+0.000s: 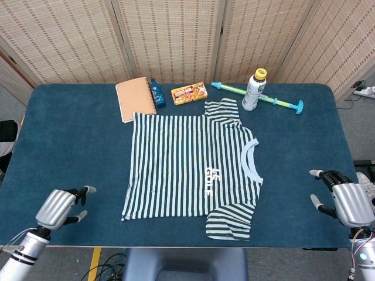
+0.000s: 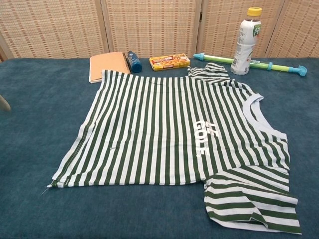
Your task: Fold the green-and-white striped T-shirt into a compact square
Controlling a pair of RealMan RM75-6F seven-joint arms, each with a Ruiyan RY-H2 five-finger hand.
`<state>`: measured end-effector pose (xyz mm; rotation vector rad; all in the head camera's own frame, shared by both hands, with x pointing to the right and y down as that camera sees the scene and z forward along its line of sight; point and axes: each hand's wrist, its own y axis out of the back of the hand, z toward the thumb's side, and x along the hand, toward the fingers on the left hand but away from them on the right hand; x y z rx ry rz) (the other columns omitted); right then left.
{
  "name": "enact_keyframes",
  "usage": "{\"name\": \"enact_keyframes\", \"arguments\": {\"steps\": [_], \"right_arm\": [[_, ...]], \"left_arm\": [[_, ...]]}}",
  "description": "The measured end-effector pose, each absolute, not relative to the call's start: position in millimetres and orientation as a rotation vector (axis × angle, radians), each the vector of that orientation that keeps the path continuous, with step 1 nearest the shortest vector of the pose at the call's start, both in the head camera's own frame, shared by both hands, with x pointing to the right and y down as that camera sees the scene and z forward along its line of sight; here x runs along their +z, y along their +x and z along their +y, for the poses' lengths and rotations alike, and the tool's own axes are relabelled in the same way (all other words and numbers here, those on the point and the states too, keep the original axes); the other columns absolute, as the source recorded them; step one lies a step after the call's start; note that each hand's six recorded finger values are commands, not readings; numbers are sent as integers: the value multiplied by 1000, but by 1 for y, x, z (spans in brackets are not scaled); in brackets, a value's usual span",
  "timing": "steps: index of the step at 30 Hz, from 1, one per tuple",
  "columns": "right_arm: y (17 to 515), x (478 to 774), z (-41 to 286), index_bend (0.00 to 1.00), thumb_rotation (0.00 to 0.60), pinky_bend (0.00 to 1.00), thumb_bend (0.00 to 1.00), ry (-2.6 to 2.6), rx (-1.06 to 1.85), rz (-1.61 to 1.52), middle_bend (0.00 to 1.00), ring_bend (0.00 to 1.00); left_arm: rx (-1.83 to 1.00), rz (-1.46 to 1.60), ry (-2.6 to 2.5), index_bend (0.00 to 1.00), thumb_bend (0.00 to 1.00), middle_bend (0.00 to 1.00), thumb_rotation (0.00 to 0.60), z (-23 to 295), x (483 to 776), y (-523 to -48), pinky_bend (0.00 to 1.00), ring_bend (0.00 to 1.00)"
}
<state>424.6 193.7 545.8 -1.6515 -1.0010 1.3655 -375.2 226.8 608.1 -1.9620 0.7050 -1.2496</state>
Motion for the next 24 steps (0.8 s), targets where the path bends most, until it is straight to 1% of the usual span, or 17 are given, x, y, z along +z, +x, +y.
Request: {"name": "enact_keyframes", "arguments": {"steps": [3, 6, 14, 24], "right_arm": [[425, 546, 194, 269, 600, 420, 314, -1653, 1368, -1001, 382, 312], [425, 547, 195, 269, 600, 420, 313, -1655, 1373, -998, 382, 313], [427, 548, 195, 269, 600, 420, 314, -1654, 1382, -1002, 382, 313], [431, 549, 196, 269, 600, 420, 313, -1651, 1397, -1006, 382, 313]], "left_arm": [[-1217, 616, -2010, 398, 256, 796, 600, 232, 617, -360, 911, 755], [-1186, 544, -2040, 401, 256, 825, 600, 237, 626, -345, 921, 782], [-1116, 436, -2073, 401, 256, 839, 600, 244, 650, -308, 925, 802], [-1117, 350, -2065, 400, 256, 840, 600, 250, 677, -283, 926, 804]]}}
